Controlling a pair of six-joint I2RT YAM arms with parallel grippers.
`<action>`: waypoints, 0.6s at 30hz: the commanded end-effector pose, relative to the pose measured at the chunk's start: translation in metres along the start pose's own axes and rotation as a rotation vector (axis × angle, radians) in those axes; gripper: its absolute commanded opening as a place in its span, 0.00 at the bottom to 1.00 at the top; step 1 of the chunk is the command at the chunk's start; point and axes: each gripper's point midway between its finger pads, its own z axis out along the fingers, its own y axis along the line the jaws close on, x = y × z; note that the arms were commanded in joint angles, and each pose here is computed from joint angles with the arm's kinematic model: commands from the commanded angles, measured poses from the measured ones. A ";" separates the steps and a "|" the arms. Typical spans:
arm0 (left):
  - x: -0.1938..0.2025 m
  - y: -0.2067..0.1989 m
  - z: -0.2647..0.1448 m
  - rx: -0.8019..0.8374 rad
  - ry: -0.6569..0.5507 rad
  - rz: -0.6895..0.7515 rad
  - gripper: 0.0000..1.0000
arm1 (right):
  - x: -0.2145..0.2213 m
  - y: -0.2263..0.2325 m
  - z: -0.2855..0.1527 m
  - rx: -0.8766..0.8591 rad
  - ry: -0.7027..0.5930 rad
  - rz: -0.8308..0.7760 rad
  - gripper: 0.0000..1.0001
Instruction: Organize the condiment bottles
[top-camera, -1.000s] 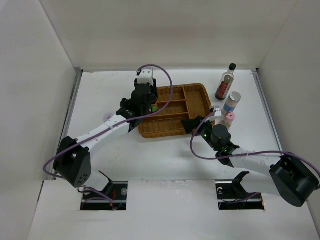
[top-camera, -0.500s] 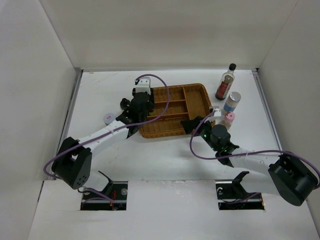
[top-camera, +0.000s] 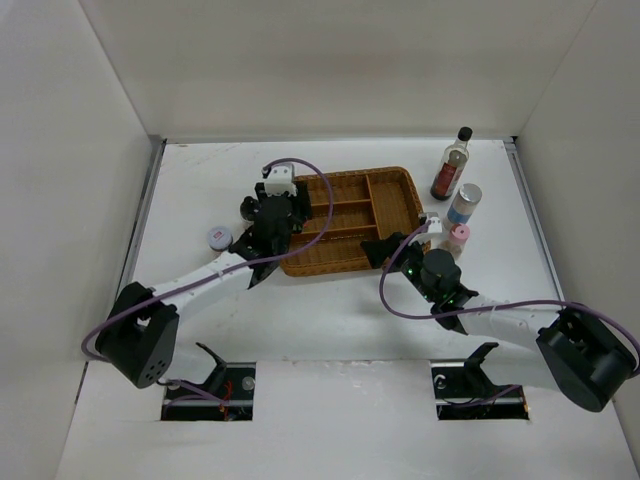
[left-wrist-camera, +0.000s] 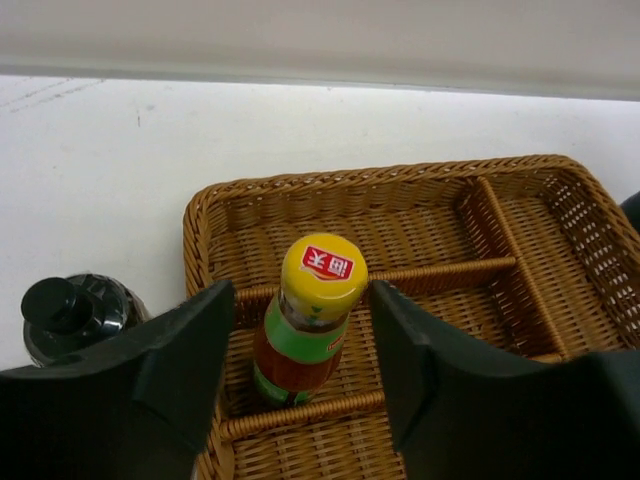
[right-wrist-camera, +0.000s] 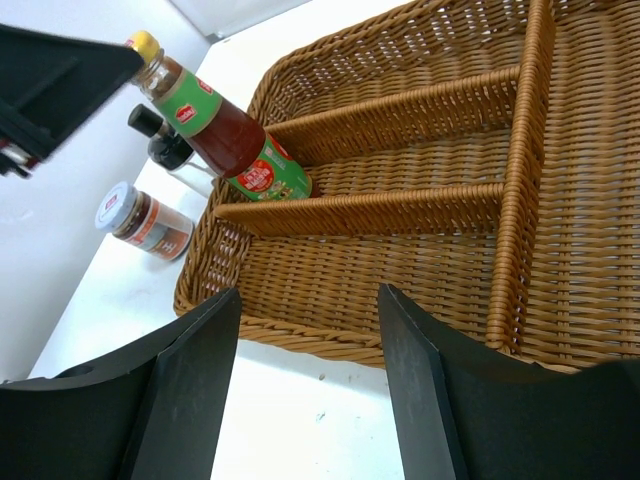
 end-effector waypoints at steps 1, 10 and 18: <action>-0.052 -0.009 -0.013 0.034 -0.142 -0.090 0.58 | -0.010 0.006 0.004 -0.015 -0.037 0.014 0.64; -0.061 0.004 -0.026 0.009 -0.127 -0.087 0.65 | -0.012 0.005 0.003 -0.011 -0.045 0.006 0.65; -0.024 0.078 -0.038 -0.172 -0.045 -0.140 0.68 | -0.010 0.002 0.005 -0.001 -0.038 0.004 0.69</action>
